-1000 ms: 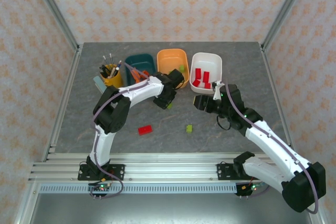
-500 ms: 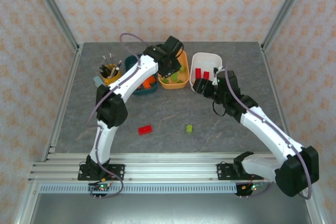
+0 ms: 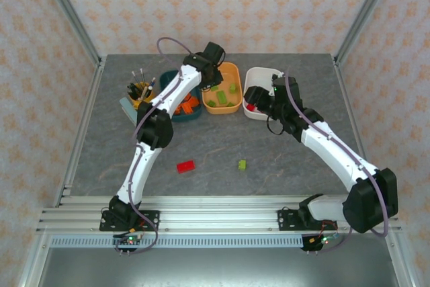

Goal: Sort the legos into containers by color

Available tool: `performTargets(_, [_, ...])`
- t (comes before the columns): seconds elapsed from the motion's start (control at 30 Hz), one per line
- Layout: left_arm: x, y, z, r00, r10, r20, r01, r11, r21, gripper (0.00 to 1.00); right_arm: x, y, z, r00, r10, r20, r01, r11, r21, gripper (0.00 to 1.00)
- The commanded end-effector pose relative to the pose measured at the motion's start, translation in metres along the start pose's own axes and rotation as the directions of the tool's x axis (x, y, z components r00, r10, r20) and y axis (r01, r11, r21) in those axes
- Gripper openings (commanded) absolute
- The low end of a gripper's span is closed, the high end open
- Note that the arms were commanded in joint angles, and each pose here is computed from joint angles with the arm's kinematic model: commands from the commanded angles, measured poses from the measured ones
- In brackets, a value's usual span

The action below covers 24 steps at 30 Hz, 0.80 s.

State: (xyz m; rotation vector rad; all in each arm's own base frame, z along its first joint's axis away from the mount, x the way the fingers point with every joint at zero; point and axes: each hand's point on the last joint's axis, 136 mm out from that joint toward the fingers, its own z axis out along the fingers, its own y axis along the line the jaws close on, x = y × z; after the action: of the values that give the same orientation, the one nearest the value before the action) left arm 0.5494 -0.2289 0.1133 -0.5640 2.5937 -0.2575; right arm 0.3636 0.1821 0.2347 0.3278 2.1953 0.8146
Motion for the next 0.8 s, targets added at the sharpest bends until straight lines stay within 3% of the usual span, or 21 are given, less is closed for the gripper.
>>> performTargets(0.0, [-0.01,0.005,0.004,0.995,0.078,0.064,-0.074,0.996,-0.059,0.19,-0.007,0.003,-0.003,1.0,0.011,0.015,-0.011,1.0,-0.009,0.62])
performTargets(0.17, [-0.005,0.008,0.011,0.992,0.104,0.065,-0.098,0.991,-0.091,0.19,-0.006,-0.001,-0.001,1.0,0.013,0.013,-0.013,1.0,0.002,0.62])
performTargets(0.4, [0.015,-0.032,0.001,0.993,0.113,0.04,-0.115,0.993,0.037,0.17,-0.003,-0.006,0.003,1.0,0.011,0.003,-0.011,1.0,0.015,0.62])
performTargets(0.6, [0.044,-0.031,0.014,0.996,0.076,-0.044,-0.075,0.997,0.023,0.17,-0.003,-0.008,0.005,1.0,0.013,-0.002,-0.013,1.0,0.02,0.62])
performTargets(0.77, [0.057,-0.048,0.022,0.994,0.081,-0.07,-0.074,0.993,0.087,0.18,-0.003,-0.01,0.005,1.0,0.014,-0.006,-0.014,1.0,0.022,0.62])
